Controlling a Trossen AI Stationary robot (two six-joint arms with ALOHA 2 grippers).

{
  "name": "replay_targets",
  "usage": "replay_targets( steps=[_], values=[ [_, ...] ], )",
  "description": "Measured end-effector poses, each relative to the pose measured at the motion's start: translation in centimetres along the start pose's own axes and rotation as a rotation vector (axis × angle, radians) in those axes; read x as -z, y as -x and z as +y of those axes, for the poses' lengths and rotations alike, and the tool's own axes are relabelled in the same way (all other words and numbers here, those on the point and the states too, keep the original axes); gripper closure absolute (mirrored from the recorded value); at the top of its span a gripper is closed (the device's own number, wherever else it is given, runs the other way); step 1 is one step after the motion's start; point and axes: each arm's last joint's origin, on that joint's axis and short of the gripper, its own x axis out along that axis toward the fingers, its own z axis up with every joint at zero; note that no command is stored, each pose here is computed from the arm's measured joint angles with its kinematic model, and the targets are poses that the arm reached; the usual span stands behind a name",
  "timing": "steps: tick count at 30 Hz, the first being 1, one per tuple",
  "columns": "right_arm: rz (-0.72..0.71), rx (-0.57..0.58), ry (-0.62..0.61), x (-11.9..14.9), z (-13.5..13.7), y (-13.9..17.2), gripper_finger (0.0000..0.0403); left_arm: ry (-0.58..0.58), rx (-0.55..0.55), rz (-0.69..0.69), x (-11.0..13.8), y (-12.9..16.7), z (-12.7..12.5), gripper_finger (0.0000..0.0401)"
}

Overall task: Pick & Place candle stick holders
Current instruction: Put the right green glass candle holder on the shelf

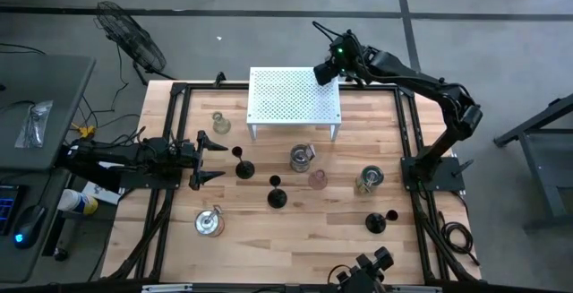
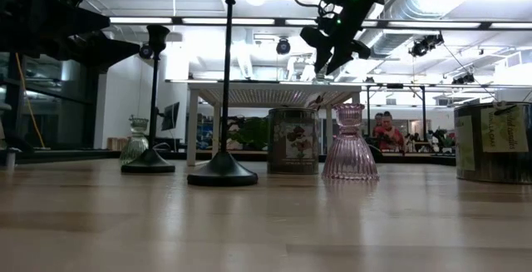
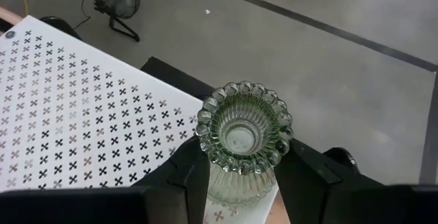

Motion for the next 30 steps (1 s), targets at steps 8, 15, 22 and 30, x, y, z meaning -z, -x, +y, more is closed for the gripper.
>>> replay_targets(
  steps=[8,15,22,30],
  values=[
    [0.01,-0.026,0.045,0.2,0.4,-1.0,0.0268,0.0,0.0,0.0,0.0,0.0,0.0,0.0029],
    [0.003,-0.027,0.048,0.1,0.3,-1.1,0.0268,0.0,0.0,0.0,0.0,0.0,0.0,0.0029],
    [0.007,-0.024,0.057,0.1,0.3,-1.1,0.0268,0.0,0.0,0.001,0.0,0.0,0.0,0.0029],
    [0.012,-0.025,0.059,0.2,0.3,-1.1,0.0256,0.0,0.0,0.0,0.0,0.0,0.0,0.0029]
  ],
)
